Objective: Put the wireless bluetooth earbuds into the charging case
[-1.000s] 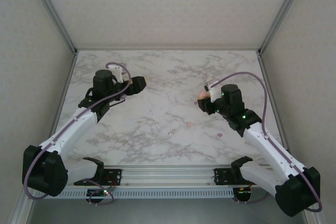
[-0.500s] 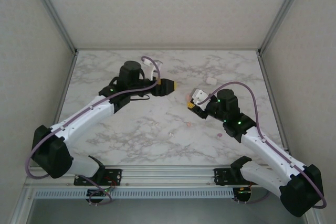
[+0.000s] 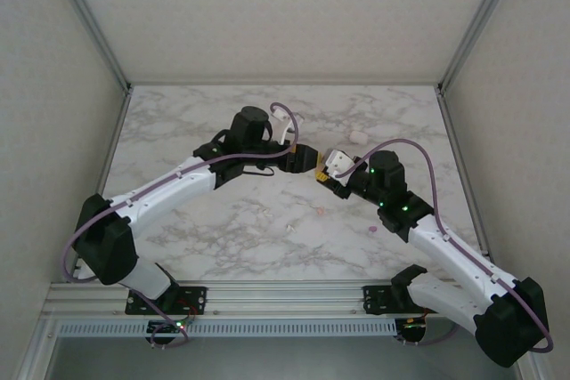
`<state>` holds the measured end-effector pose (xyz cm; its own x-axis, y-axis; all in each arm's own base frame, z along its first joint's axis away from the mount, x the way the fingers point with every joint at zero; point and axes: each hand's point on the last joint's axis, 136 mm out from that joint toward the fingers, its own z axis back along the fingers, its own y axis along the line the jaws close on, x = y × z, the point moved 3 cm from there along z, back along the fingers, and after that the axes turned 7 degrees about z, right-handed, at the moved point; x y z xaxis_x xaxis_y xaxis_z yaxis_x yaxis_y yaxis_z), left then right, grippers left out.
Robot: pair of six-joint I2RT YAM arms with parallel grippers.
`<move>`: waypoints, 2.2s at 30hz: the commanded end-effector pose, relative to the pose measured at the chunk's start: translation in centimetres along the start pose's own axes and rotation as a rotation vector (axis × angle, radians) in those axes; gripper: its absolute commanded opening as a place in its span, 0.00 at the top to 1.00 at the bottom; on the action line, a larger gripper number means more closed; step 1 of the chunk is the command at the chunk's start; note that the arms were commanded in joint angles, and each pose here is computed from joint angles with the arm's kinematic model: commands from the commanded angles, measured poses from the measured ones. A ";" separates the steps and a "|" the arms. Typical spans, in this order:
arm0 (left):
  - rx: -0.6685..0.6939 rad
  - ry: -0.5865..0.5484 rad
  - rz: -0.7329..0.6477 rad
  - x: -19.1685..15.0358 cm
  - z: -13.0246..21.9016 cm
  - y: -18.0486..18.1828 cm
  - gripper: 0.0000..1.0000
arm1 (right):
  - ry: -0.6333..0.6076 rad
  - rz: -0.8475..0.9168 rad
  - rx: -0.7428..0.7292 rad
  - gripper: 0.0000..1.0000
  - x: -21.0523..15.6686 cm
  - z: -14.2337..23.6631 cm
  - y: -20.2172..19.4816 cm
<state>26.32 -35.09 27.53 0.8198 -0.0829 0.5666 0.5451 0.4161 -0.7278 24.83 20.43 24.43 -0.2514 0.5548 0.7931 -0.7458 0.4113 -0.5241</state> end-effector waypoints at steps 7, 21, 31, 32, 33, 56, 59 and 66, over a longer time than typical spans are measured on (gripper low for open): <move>-0.033 0.066 -0.010 -0.4 -1.4 -1.2 0.39 | -0.069 -0.028 -0.028 0.72 1.4 0.1 -0.6; 0.030 -0.003 0.011 0.8 -1.3 -0.7 0.78 | -0.073 -0.034 -0.028 0.65 1.9 0.3 -0.8; -0.140 -0.181 0.185 7.1 4.0 -2.3 0.96 | -0.152 -0.158 -0.037 0.34 2.7 3.0 -2.6; -0.171 -0.177 0.213 7.6 4.3 -2.6 0.96 | -0.168 -0.161 -0.025 0.34 3.0 3.2 -3.0; -0.193 -0.173 0.244 8.0 4.4 -2.8 0.98 | -0.181 -0.165 -0.017 0.34 3.4 3.4 -3.4; -0.373 -0.149 0.400 11.5 5.0 -4.8 0.98 | -0.399 -0.099 0.187 0.45 9.5 -0.1 -11.0; -0.369 -0.155 0.405 11.6 5.1 -4.6 0.98 | -0.374 -0.077 0.156 0.49 9.0 -0.1 -11.0; -0.365 -0.153 0.409 11.6 5.0 -4.4 0.98 | -0.374 -0.066 0.118 0.46 9.0 0.2 -11.2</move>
<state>32.17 -33.40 37.90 0.9624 0.1643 0.2163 0.2062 0.0767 -0.9755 31.26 20.92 36.13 -0.3377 0.2308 0.9125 -0.8560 0.3279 -0.3997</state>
